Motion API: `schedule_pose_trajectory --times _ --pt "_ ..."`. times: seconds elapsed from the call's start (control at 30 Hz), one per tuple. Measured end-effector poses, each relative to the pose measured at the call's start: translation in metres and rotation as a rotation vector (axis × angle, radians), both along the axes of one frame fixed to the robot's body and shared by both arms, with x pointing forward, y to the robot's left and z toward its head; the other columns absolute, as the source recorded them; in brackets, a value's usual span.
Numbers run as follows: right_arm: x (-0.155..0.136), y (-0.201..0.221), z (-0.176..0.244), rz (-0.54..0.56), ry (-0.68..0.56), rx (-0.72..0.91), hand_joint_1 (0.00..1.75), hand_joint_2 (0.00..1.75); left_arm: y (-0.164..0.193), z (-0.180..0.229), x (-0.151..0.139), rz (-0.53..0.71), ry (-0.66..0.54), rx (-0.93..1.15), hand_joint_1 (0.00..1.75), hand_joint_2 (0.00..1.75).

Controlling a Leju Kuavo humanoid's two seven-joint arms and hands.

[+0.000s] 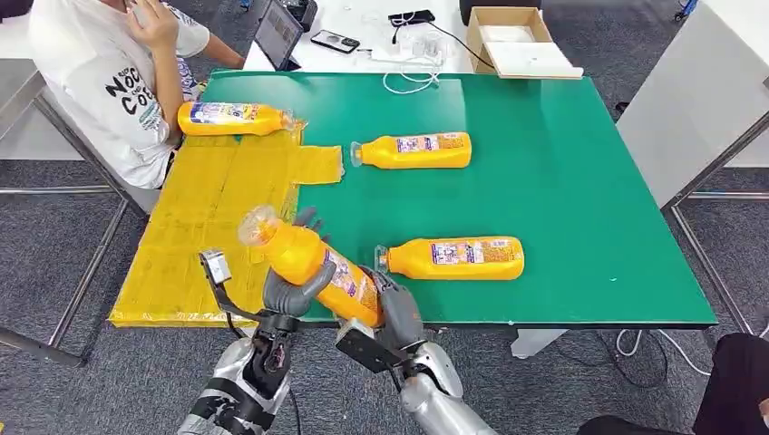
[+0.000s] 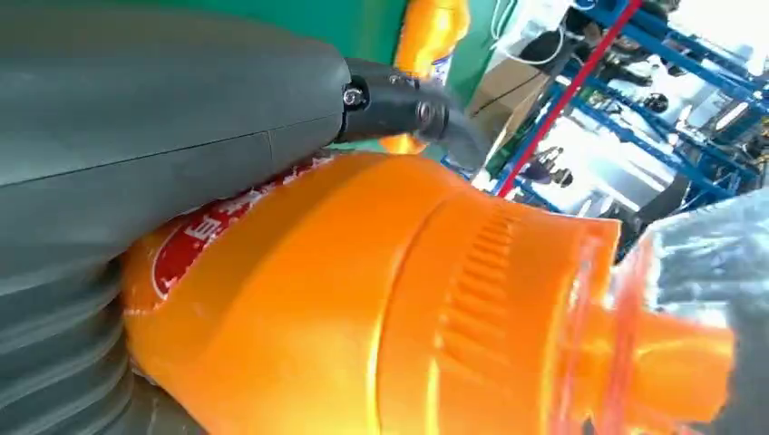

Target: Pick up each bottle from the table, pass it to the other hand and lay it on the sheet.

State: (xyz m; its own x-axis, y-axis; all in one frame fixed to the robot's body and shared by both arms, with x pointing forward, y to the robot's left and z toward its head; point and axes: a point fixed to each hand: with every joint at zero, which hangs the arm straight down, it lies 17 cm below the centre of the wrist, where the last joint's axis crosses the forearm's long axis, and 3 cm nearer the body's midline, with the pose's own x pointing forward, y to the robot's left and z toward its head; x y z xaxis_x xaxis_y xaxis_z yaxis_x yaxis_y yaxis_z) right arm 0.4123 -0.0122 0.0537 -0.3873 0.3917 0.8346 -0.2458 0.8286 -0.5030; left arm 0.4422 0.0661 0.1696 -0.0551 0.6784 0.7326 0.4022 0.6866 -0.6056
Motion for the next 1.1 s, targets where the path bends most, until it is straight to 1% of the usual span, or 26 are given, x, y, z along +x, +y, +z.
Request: schedule_pose_trajectory --times 0.53,0.57,0.6,0.77,0.87,1.1 --pt "0.000 0.001 0.000 0.000 0.003 0.003 1.75 1.75 -0.003 0.003 -0.001 0.002 -0.008 0.011 1.75 1.75" --pt "0.001 0.001 0.000 -0.001 0.003 0.005 0.00 1.75 -0.004 0.003 -0.001 -0.001 -0.011 0.015 1.75 1.75" --pt "0.001 0.001 0.000 -0.002 0.003 0.006 0.00 0.00 -0.005 0.003 -0.002 -0.002 -0.015 0.020 1.75 1.75" --pt "0.000 0.003 -0.003 0.007 0.014 -0.014 0.00 0.00 -0.009 0.009 -0.001 -0.001 -0.042 0.055 1.75 1.75" --pt "-0.001 0.005 -0.003 0.025 0.043 0.018 0.00 0.00 -0.007 0.010 0.001 0.024 -0.049 0.080 1.75 1.75" --pt "0.004 -0.002 0.026 0.037 0.037 0.153 0.00 0.00 0.012 0.027 0.021 0.178 -0.102 0.182 1.75 1.75"
